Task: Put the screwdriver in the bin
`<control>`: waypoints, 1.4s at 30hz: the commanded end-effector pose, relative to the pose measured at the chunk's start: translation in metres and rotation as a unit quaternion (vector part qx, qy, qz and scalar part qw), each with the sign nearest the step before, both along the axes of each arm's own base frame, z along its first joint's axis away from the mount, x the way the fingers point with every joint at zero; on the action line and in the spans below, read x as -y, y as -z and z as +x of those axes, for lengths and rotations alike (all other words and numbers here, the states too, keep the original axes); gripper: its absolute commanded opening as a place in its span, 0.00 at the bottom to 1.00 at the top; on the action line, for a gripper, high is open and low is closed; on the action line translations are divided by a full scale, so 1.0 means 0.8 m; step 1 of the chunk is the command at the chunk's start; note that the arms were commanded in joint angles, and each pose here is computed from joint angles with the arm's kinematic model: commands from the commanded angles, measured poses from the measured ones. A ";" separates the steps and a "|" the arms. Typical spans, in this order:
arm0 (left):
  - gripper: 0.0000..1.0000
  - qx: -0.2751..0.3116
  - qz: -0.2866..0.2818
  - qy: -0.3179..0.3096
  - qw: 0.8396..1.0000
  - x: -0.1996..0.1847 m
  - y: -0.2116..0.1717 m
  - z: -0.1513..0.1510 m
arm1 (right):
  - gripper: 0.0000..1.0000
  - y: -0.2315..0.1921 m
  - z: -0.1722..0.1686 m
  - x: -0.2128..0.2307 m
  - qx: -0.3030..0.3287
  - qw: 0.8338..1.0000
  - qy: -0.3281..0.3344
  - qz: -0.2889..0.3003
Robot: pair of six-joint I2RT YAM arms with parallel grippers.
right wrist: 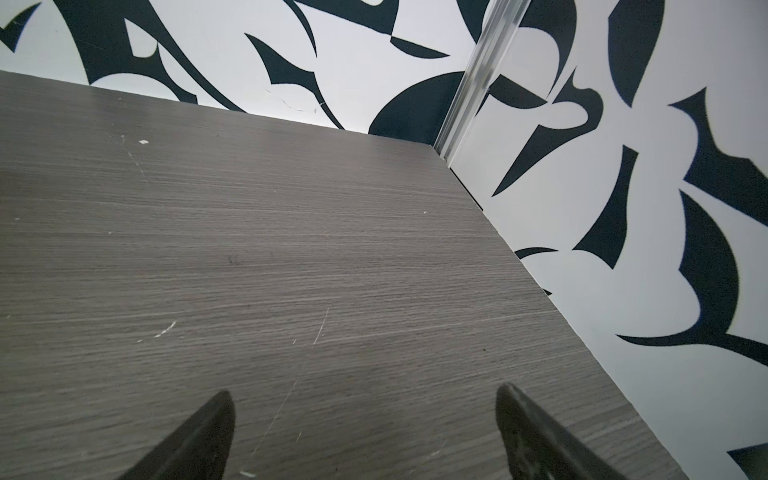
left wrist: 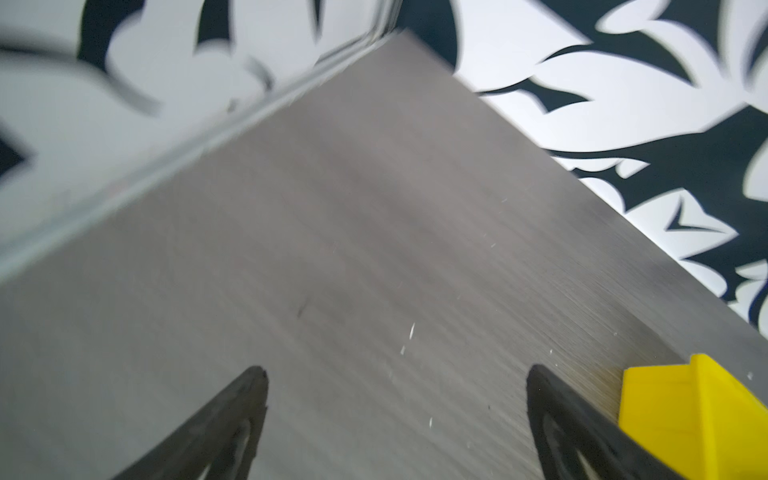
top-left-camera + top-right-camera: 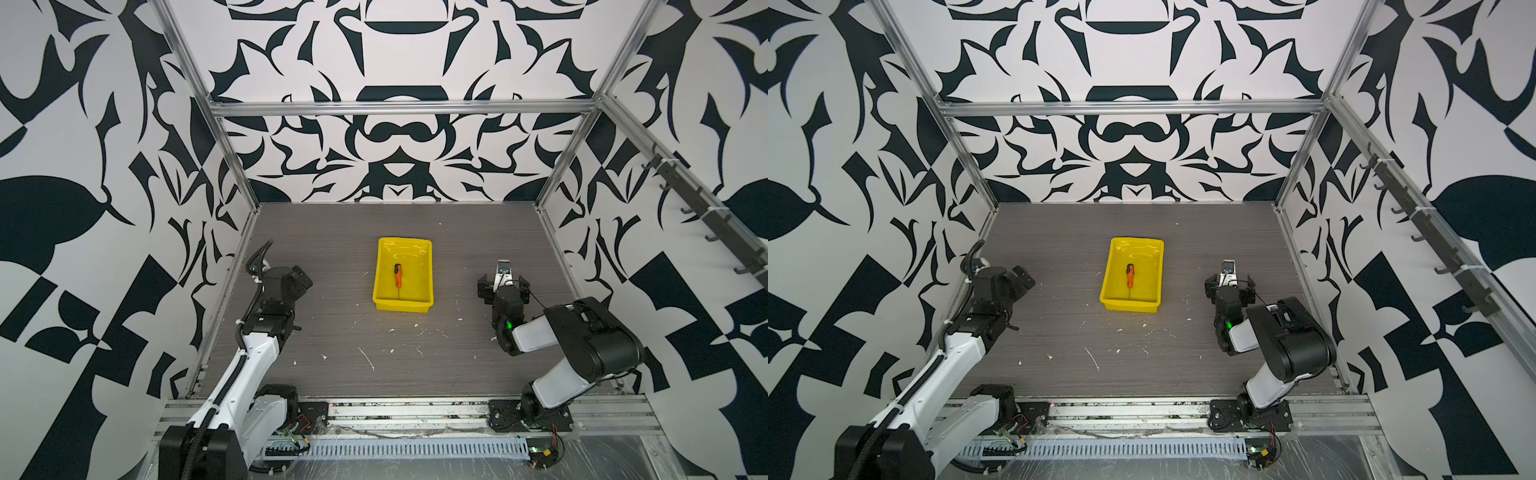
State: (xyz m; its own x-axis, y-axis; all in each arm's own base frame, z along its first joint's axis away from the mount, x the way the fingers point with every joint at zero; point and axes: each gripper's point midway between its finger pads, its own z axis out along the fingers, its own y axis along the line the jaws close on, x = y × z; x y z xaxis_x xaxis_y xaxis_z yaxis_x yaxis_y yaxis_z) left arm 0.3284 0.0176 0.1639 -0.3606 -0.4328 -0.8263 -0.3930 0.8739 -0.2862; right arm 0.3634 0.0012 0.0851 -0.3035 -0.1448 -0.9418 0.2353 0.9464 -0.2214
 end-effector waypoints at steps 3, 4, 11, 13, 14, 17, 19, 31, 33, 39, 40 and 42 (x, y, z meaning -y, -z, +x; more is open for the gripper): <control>1.00 0.013 0.165 0.102 0.981 0.009 -0.010 0.036 | 1.00 -0.013 0.008 -0.001 0.017 1.000 0.003 0.011; 1.00 0.016 0.170 0.099 0.980 0.008 -0.003 0.037 | 1.00 -0.013 0.008 -0.001 0.017 1.000 0.002 0.011; 1.00 0.079 0.206 0.060 0.974 -0.009 0.009 0.038 | 1.00 -0.012 0.008 -0.001 0.016 1.000 0.003 0.011; 1.00 0.082 0.210 0.073 0.972 -0.006 0.014 0.044 | 1.00 -0.012 0.009 -0.001 0.015 1.000 0.003 0.011; 1.00 0.077 0.217 0.079 0.970 -0.006 0.019 0.047 | 1.00 -0.012 0.009 -0.001 0.013 1.000 0.002 0.011; 1.00 0.056 0.218 0.063 0.972 -0.014 0.035 0.055 | 1.00 -0.012 0.009 -0.001 0.014 1.000 0.002 0.012; 1.00 0.064 0.207 0.060 0.974 -0.016 0.038 0.061 | 1.00 -0.012 0.009 -0.001 0.013 1.000 0.002 0.012; 1.00 0.066 0.164 0.035 0.984 -0.038 0.084 0.061 | 1.00 -0.011 0.013 0.001 0.006 1.000 0.003 0.018; 1.00 0.047 0.172 0.031 0.984 -0.043 0.088 0.076 | 1.00 -0.008 0.013 0.003 0.001 1.000 0.004 0.020; 1.00 0.051 0.168 0.057 0.983 -0.032 0.088 0.074 | 1.00 -0.007 0.017 0.003 -0.003 1.000 0.000 0.029; 1.00 0.050 0.167 0.057 0.983 -0.032 0.089 0.075 | 1.00 -0.006 0.018 0.004 -0.005 0.999 -0.003 0.035; 1.00 0.052 0.168 0.058 0.983 -0.032 0.089 0.075 | 1.00 -0.003 0.020 0.005 -0.015 0.999 -0.005 0.043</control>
